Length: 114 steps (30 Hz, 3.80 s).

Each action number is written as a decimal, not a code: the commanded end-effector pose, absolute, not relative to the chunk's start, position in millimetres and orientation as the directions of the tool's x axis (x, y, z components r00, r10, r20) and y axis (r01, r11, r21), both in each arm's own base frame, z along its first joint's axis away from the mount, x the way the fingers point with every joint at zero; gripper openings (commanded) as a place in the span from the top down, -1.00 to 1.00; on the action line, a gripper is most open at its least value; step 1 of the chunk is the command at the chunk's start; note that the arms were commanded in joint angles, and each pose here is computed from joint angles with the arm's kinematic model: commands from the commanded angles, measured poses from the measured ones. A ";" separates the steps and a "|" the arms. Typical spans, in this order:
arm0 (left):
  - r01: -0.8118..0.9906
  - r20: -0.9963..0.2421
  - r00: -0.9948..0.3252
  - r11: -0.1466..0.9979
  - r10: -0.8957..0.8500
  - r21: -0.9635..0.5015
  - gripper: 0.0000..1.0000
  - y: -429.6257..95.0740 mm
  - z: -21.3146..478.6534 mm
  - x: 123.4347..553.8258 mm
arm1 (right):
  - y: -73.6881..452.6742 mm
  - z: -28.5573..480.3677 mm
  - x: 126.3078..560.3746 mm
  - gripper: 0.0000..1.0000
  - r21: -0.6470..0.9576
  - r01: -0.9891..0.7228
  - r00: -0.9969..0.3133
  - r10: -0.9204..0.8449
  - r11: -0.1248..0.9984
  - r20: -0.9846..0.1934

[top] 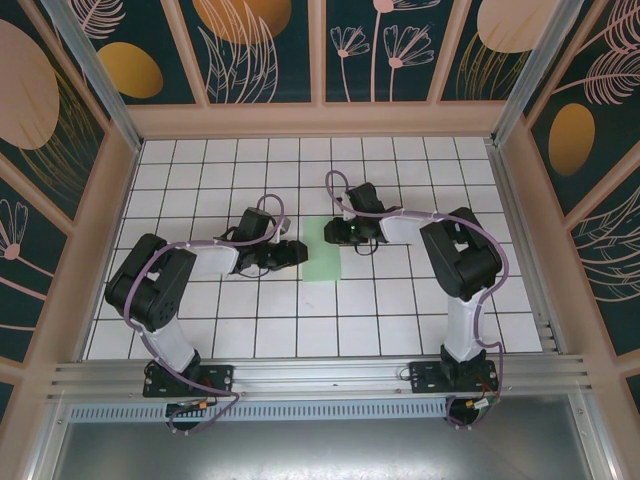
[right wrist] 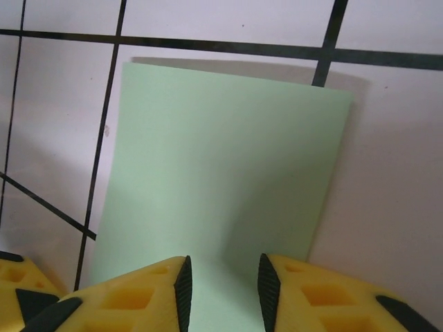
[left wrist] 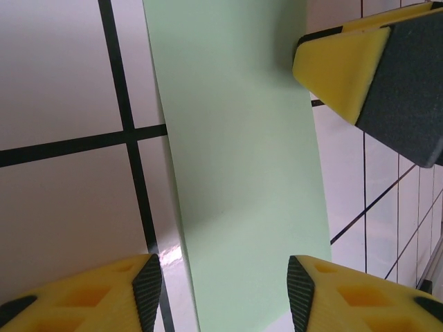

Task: Fold a paper plane with a square sheet of paper (fold left side to right side)
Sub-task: Third fold the triangle at the center of the table.

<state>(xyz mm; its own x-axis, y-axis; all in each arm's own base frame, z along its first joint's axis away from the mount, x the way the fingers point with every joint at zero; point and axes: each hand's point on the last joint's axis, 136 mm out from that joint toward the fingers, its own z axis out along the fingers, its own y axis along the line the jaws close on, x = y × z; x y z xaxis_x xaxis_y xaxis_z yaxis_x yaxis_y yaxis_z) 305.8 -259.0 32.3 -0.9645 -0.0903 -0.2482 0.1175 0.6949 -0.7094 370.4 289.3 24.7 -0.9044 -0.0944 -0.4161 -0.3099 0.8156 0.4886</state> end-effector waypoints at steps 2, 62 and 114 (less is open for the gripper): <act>0.120 -0.219 -0.974 0.680 -0.060 -0.723 -0.08 -269.1 28.2 301.2 | 276.4 1.4 367.5 0.46 0.397 -0.313 -0.911 -0.155 0.863 -0.381; 0.053 -0.291 -0.952 0.881 -0.098 -0.470 -0.16 -263.9 17.5 358.1 | 274.2 3.8 365.1 0.62 0.396 -0.306 -0.914 -0.151 0.866 -0.376; 0.057 -0.342 -0.922 0.810 -0.182 -0.584 -0.19 -260.4 73.2 318.7 | 288.6 90.3 361.8 0.32 0.461 -0.370 -0.850 -0.095 0.806 -0.518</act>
